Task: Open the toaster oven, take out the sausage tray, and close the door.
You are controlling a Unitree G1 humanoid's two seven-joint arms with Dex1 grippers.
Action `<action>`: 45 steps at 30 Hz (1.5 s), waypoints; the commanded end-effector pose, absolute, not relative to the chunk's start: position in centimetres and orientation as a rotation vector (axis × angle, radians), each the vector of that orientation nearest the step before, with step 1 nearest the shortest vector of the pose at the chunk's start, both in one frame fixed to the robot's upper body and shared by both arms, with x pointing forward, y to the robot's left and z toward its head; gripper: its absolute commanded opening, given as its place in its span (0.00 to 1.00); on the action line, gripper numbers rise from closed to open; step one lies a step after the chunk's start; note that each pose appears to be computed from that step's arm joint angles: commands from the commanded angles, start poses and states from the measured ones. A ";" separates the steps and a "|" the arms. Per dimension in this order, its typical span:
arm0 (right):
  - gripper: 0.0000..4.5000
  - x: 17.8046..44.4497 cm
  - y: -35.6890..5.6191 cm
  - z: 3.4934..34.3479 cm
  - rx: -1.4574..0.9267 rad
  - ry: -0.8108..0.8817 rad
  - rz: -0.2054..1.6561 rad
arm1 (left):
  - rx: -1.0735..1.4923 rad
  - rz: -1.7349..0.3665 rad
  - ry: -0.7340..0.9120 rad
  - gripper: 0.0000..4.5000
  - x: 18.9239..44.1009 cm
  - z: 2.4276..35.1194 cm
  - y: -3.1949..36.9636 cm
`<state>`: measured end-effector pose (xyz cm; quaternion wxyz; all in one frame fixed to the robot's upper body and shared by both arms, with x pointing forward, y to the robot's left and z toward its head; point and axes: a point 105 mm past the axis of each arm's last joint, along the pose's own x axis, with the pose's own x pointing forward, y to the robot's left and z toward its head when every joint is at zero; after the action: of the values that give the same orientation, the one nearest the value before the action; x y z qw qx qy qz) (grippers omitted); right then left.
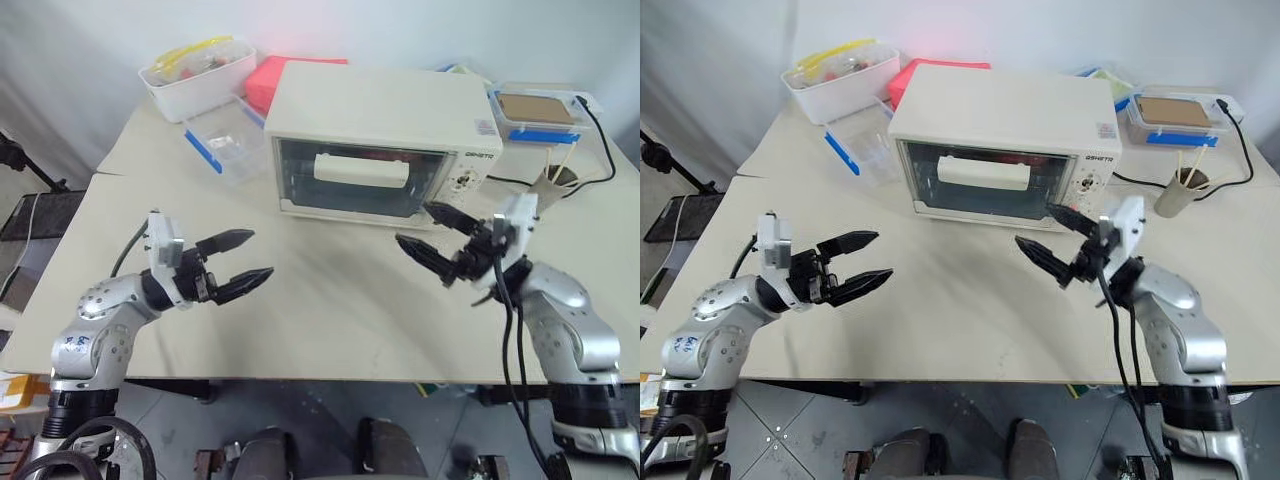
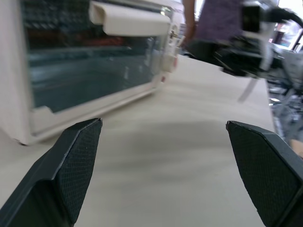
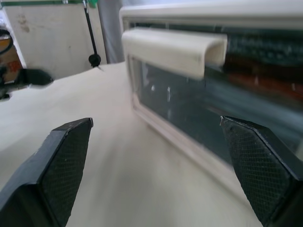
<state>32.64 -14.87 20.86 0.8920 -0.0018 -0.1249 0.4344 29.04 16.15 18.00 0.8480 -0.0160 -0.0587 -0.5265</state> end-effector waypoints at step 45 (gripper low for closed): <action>1.00 31.7 -11.5 21.1 -0.096 -0.280 1.060 | -0.106 -1.147 -0.112 0.99 28.3 16.5 14.9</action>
<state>31.96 -11.31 19.88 0.8533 -0.0292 -0.1132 0.5082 28.44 15.04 15.91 0.8426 -0.0552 -0.0417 -0.5340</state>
